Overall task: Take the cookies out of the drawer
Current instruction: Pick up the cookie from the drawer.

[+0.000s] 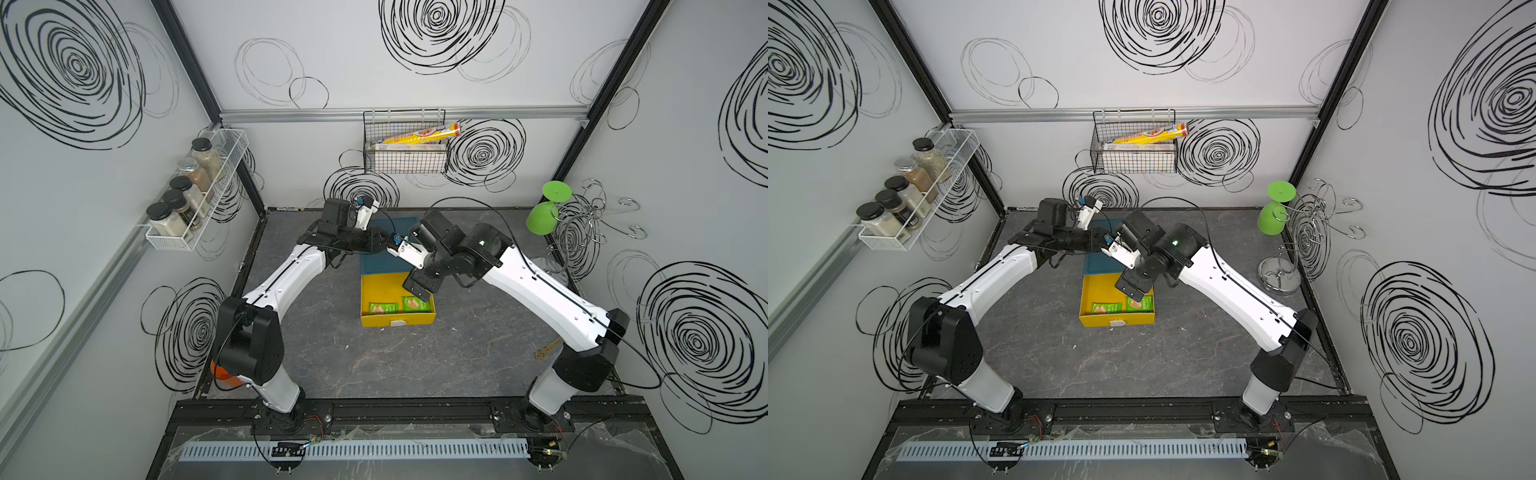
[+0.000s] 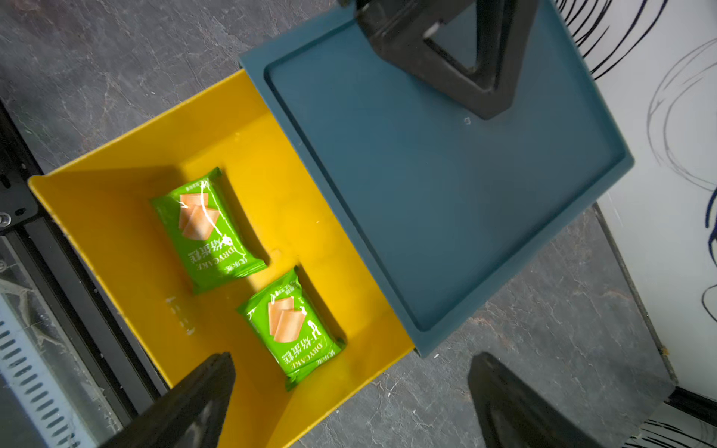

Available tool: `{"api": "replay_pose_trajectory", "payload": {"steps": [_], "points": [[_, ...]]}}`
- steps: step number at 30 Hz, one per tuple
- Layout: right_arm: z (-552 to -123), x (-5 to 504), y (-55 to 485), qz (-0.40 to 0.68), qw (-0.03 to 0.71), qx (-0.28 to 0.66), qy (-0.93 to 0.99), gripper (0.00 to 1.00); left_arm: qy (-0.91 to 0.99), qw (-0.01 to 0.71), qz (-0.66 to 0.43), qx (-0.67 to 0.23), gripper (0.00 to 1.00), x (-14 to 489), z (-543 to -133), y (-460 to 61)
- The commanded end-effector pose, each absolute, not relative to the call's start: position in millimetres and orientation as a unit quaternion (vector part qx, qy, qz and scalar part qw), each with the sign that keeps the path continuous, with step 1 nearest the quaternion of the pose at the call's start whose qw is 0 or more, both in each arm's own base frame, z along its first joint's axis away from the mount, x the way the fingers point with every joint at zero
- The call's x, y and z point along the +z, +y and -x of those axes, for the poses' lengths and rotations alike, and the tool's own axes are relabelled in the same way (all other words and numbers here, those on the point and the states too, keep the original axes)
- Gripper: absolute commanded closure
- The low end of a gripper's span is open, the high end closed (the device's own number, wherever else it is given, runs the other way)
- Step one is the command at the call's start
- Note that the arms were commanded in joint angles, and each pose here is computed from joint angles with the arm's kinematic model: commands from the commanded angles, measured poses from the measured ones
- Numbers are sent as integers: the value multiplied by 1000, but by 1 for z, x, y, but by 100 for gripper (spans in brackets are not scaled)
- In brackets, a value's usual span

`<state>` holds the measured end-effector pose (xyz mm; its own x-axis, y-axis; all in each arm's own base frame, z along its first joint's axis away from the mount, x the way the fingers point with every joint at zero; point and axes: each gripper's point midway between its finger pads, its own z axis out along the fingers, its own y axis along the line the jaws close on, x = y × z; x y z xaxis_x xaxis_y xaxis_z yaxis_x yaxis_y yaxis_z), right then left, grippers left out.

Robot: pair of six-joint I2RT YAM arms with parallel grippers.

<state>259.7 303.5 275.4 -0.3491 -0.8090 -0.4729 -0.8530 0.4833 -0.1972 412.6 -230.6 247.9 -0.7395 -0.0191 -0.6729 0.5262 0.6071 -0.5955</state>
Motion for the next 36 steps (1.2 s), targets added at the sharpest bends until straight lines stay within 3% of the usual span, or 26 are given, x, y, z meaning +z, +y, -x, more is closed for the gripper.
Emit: {"api": "replay_pose_trajectory", "payload": {"steps": [1, 17, 36], "points": [[-255, 258, 302, 520, 231, 39, 821, 3, 839, 322, -146, -413, 71, 239, -414, -224], [-240, 218, 303, 542, 177, 55, 820, 13, 847, 315, -140, -405, 70, 225, -417, -222], [-223, 187, 321, 576, 128, 59, 805, 16, 848, 318, -141, -400, 70, 226, -420, -222]]}}
